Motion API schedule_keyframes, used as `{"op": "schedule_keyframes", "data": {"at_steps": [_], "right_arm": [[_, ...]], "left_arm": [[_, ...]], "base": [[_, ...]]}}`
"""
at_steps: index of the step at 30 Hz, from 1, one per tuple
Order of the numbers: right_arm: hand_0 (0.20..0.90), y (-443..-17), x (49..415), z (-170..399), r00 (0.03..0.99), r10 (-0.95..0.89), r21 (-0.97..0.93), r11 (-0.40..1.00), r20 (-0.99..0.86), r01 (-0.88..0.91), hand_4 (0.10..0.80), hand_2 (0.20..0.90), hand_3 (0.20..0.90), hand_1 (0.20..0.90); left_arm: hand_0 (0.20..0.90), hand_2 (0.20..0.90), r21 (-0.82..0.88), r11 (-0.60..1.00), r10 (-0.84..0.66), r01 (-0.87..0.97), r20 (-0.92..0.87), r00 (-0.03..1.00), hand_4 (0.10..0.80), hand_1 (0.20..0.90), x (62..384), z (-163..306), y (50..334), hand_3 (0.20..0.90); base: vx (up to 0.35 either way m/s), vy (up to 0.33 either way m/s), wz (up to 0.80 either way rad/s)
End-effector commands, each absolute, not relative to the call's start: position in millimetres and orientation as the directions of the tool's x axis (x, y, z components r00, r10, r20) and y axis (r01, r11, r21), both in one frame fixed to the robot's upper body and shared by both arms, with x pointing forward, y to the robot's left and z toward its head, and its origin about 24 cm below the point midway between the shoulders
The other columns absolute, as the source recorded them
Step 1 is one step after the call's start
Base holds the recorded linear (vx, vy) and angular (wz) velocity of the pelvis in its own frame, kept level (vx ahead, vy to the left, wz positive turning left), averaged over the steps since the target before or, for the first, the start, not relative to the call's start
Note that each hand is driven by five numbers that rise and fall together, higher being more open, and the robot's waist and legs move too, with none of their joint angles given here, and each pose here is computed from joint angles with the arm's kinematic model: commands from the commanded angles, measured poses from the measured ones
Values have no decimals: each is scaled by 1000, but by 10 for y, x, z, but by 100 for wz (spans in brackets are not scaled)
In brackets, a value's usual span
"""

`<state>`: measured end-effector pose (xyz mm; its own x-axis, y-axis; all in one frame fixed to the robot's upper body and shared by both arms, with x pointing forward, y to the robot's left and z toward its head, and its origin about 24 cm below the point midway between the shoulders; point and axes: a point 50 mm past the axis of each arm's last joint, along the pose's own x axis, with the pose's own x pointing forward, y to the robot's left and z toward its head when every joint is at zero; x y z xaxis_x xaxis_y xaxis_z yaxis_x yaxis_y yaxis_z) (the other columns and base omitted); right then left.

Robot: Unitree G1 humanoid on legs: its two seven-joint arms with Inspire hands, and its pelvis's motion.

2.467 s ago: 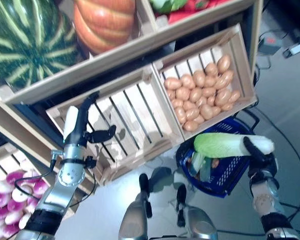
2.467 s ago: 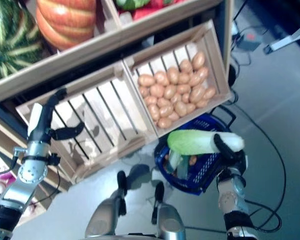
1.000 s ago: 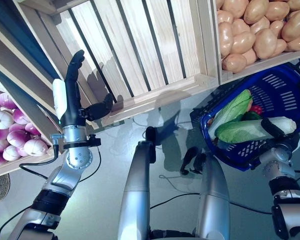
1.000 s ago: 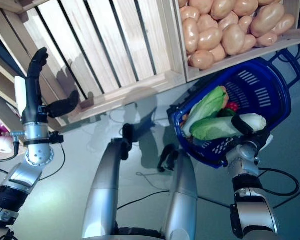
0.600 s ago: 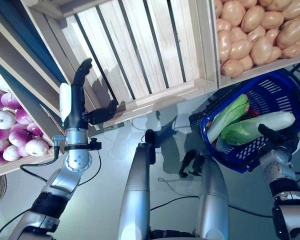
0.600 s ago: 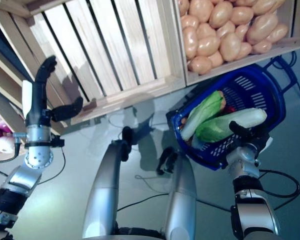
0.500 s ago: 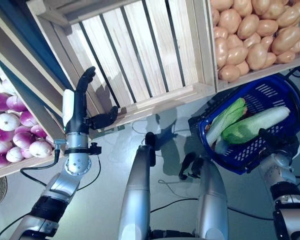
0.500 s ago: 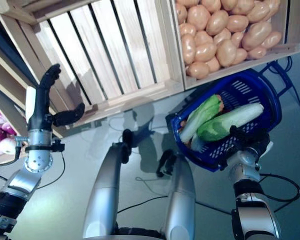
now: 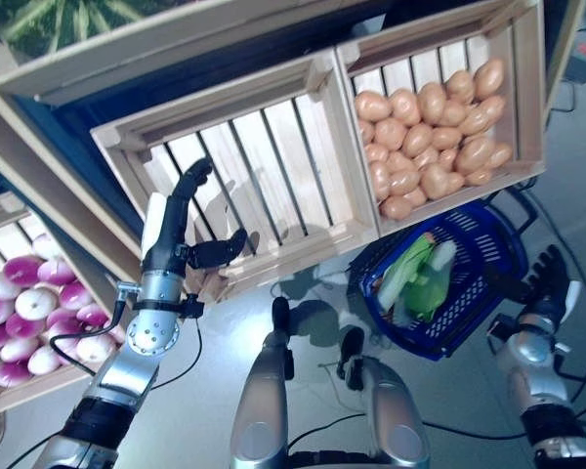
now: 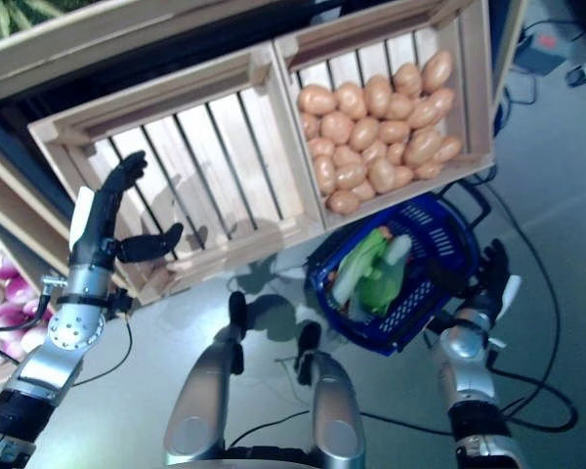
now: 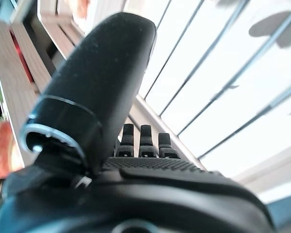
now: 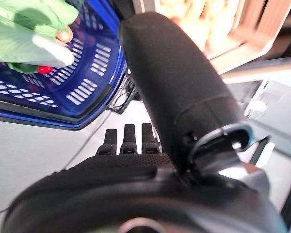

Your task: Put vegetables into the basket

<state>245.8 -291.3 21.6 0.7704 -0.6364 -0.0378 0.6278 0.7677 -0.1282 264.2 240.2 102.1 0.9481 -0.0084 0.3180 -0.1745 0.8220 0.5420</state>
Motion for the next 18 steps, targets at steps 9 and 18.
{"op": "schedule_keyframes", "data": {"at_steps": [9, 18], "right_arm": [[900, -2609, 2141, -168, 955, -243, -530, 840, -170, 119, 800, 900, 900, 900], [900, -2463, 1531, -1053, 749, -238, -481, 868, -619, -121, 800, 900, 900, 900]], "left_arm": [[900, 900, 513, 836, -176, 194, -83, 981, 800, 900, 2311, 215, 2341, 900], [900, 900, 463, 847, -75, 259, -378, 923, 800, 900, 2034, -529, 2342, 900]], "base": [[78, 127, -13], [73, 61, -1]]}}
